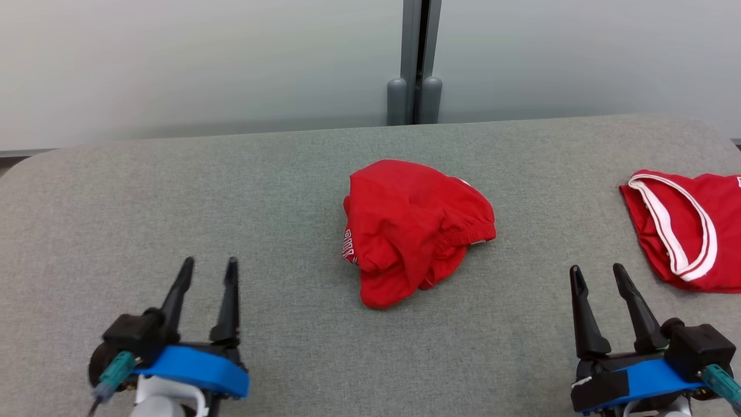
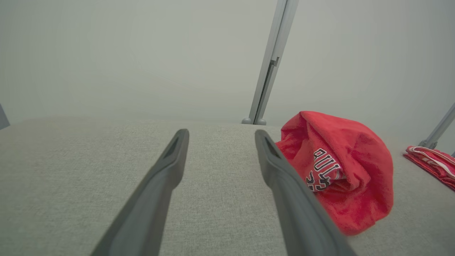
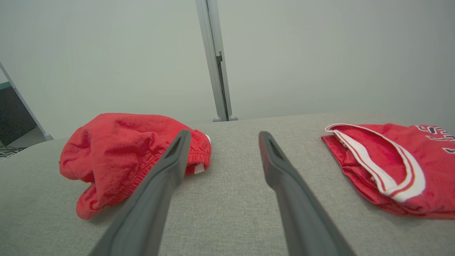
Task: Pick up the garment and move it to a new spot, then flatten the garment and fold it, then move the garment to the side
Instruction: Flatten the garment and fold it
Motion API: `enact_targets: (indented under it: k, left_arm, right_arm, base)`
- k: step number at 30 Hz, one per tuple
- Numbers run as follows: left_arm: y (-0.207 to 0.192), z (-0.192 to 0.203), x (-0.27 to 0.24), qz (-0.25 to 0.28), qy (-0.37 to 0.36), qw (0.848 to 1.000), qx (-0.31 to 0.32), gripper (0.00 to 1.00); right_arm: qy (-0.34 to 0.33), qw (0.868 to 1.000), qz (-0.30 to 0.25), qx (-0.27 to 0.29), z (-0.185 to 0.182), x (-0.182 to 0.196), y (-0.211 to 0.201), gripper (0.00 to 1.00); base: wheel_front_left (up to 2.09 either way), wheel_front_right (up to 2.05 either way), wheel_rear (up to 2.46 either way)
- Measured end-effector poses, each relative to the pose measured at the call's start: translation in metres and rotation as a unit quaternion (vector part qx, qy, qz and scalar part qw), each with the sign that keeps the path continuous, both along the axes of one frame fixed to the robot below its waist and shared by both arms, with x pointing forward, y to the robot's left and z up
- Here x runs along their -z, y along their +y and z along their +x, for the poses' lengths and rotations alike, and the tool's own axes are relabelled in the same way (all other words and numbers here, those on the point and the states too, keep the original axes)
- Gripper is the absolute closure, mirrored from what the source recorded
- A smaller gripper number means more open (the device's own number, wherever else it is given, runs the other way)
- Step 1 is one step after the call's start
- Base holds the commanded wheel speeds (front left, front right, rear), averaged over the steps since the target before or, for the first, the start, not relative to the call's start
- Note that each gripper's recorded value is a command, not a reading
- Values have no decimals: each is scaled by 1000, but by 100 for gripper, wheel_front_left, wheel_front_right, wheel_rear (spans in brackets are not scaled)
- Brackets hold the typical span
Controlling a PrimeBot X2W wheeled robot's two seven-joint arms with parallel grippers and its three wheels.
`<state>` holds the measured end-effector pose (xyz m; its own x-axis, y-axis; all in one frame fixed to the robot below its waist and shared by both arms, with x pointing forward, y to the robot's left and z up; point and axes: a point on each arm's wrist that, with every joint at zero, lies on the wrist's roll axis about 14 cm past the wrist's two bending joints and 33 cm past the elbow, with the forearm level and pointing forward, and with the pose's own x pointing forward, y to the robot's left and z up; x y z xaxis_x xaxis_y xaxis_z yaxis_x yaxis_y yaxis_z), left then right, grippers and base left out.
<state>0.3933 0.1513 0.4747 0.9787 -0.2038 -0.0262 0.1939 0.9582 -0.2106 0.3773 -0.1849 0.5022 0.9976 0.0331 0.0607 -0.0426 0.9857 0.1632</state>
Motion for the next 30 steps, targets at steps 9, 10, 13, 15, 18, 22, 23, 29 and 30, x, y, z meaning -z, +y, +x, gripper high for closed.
enact_targets:
  k: [9, 10, 13, 15, 18, 22, 23, 29, 30]
  left_arm:
    - [-93, 10, 10, -13, 25, 991, 132, 0]
    - [-104, 9, 13, -14, 32, 989, 147, 0]
    - [-129, 6, 25, -13, 56, 981, 186, 0]
    - [-143, 4, 33, -13, 72, 975, 209, 0]
    - [-156, 3, 44, -5, 93, 969, 230, 0]
    - [-159, 11, 54, 5, 110, 968, 226, 0]
    - [-158, 14, 56, 7, 112, 969, 219, 0]
    - [-157, 23, 62, 6, 128, 972, 198, 0]
    - [-157, 24, 61, 3, 126, 973, 195, 0]
  right_arm:
    - [10, 1000, -4, -15, 4, 5, 10, 0]
    - [10, 1000, -5, -16, 5, 5, 10, 0]
    - [17, 1000, -4, -18, 6, 9, 11, 0]
    - [20, 1000, -2, -18, 6, 12, 12, 0]
    - [29, 999, 2, -17, 5, 17, 11, 0]
    - [35, 999, 6, -12, 3, 22, 8, 0]
    - [36, 999, 6, -11, 3, 22, 7, 0]
    - [44, 999, 12, -5, 0, 28, 4, 0]
    - [43, 999, 13, -5, 0, 28, 4, 0]
  base:
    - [0, 0, 0]
    - [0, 0, 0]
    - [0, 0, 0]
    - [0, 0, 0]
    - [0, 0, 0]
    - [0, 0, 0]
    - [0, 0, 0]
    - [0, 0, 0]
    - [0, 0, 0]
